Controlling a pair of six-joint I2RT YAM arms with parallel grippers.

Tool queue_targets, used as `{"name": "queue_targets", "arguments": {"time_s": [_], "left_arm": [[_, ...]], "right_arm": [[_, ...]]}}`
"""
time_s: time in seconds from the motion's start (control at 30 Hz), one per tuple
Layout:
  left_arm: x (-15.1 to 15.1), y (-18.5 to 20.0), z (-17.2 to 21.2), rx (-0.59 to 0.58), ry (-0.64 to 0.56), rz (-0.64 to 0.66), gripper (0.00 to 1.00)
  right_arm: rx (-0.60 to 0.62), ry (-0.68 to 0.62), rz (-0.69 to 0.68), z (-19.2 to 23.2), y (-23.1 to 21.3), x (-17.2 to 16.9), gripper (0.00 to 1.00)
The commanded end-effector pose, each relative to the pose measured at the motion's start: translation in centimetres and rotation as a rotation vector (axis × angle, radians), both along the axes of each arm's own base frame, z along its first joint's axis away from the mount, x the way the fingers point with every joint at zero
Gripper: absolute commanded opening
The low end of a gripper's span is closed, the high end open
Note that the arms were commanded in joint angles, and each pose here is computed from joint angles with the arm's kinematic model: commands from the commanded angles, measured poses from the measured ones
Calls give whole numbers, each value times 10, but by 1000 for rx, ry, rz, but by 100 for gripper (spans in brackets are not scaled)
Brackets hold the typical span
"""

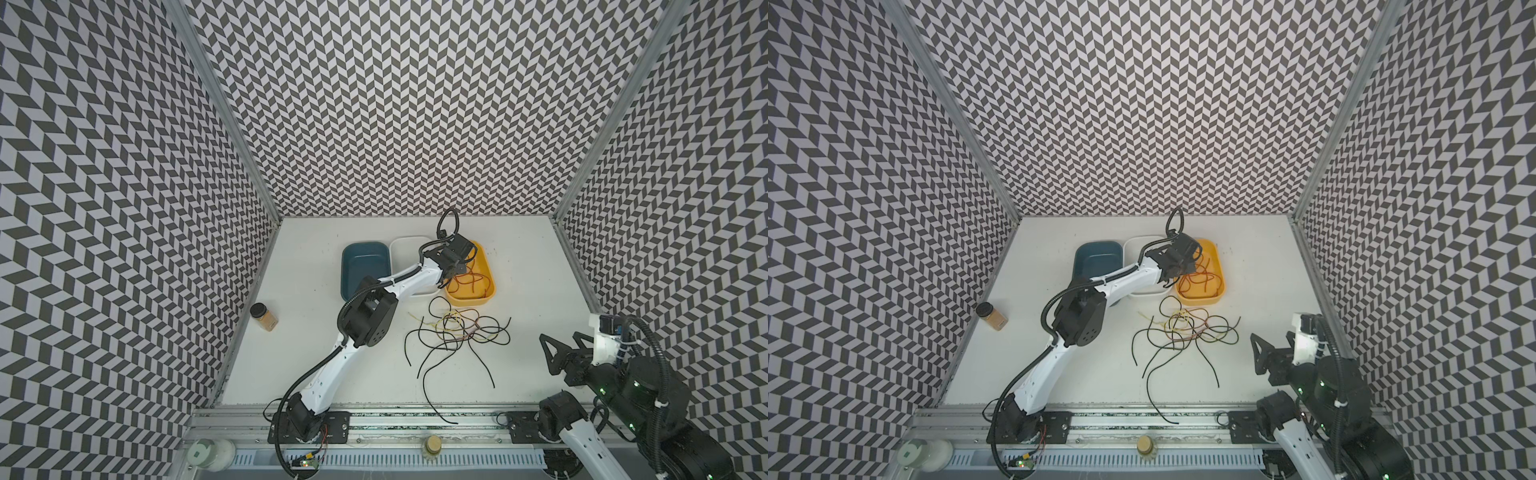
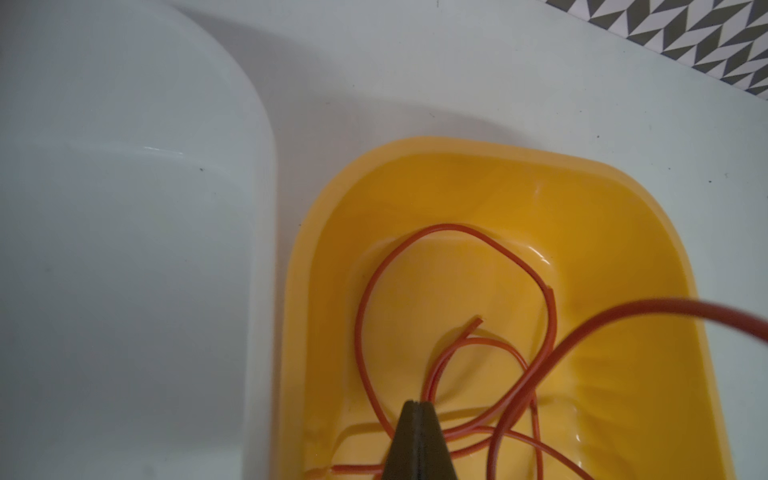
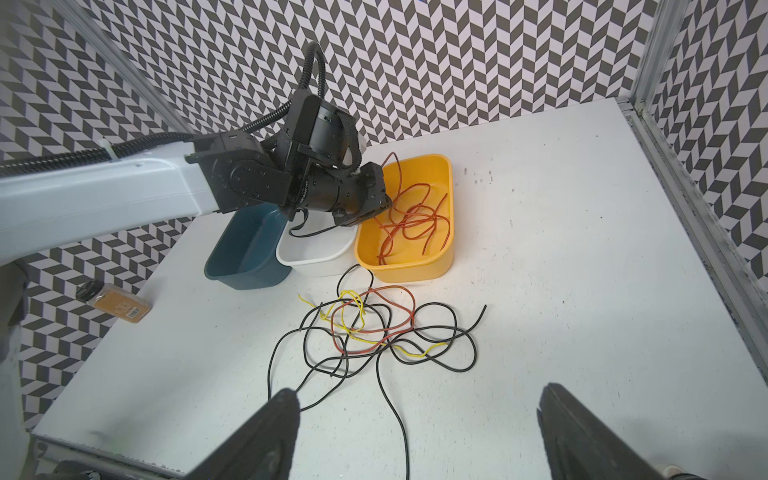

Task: Untangle the cables
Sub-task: 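Lower the red wire into the yellow bin and open the left gripper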

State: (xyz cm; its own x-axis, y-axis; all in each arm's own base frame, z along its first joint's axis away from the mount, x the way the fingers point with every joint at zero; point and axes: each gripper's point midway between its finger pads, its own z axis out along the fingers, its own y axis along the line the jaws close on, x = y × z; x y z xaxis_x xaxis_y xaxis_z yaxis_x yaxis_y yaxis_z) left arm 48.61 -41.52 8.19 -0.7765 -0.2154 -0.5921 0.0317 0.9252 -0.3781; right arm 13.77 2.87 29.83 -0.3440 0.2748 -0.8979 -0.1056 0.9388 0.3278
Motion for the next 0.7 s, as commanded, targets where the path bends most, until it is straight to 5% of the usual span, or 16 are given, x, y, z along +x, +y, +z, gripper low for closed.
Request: {"name": "queue_targets", "arguments": {"time_s": [0.0, 0.2, 0.67], "left_arm": [[2, -1, 5, -2, -28, 33, 0], [2, -9, 4, -5, -16, -5, 1], [3, -11, 58, -31, -87, -44, 45]], "right_arm": [[5, -25, 15, 5, 4, 4, 90], [6, -23, 17, 5, 4, 5, 90], [4, -16, 20, 3, 5, 7, 90]]}}
